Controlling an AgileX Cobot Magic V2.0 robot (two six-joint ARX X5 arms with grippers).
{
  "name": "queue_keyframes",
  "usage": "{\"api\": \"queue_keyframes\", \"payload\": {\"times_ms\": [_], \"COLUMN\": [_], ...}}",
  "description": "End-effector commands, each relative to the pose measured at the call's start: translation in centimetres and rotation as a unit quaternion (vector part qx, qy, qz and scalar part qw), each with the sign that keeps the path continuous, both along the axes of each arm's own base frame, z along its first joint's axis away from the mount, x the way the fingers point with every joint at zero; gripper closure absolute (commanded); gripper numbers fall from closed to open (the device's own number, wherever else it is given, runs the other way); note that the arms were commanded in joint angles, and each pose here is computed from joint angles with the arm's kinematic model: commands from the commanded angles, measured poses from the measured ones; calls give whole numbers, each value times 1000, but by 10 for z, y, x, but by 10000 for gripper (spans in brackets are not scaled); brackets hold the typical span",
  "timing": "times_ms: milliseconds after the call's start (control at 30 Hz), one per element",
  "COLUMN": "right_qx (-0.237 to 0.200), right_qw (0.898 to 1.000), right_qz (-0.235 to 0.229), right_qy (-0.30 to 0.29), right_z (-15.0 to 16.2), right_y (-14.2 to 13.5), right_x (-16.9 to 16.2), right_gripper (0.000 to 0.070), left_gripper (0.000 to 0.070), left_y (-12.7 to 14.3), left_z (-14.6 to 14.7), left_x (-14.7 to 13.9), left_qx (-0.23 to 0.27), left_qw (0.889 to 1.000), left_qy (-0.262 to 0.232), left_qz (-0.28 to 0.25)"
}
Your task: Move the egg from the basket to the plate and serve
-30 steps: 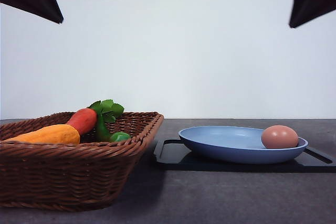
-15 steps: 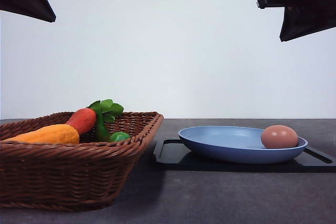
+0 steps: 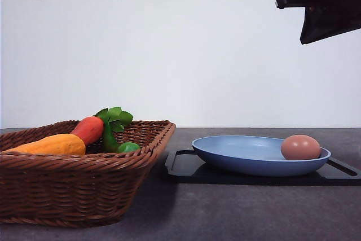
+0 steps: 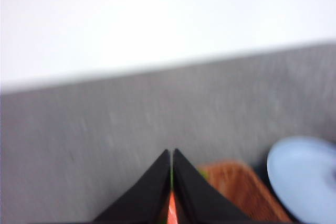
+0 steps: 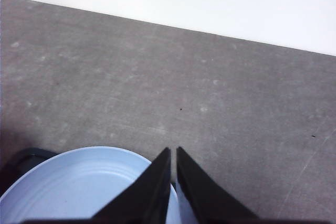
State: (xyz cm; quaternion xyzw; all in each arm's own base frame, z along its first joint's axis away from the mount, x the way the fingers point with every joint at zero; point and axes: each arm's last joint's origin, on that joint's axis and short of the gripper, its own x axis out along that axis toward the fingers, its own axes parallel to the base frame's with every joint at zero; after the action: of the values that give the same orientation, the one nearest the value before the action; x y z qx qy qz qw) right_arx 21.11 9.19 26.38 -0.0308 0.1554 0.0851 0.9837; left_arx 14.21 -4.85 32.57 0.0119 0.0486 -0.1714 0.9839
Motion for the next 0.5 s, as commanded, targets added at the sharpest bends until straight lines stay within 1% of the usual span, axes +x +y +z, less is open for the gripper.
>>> {"api": "queue_keyframes", "payload": {"times_ms": [0,100,200,333,467], "right_qx": [-1,-1,-1,-1,-1], "right_qw": [1000,1000,1000,1000,1000], "right_qz": [3,3,3,3,3], "right_qy": [-6,-6,-6,-6,-6], "right_z": [3,3,3,3,3], "right_y": [2,2,2,2,2], "right_x": [1,1,1,1,1], "right_gripper": [700,700,700,700,700], "left_gripper": [700,700,700,700,700], "left_y": [8,21,30,38,42], "left_z": [-2,-23,-51,-87,-116], "left_x": [-18,-42,-55,-60,-58], "left_qx": [24,24,22,25,29], "left_qw": [999,997,994,991,989], "left_qy": [-43,-73,-86,-87,-73], "left_qz": [5,30,63,100,126]}}
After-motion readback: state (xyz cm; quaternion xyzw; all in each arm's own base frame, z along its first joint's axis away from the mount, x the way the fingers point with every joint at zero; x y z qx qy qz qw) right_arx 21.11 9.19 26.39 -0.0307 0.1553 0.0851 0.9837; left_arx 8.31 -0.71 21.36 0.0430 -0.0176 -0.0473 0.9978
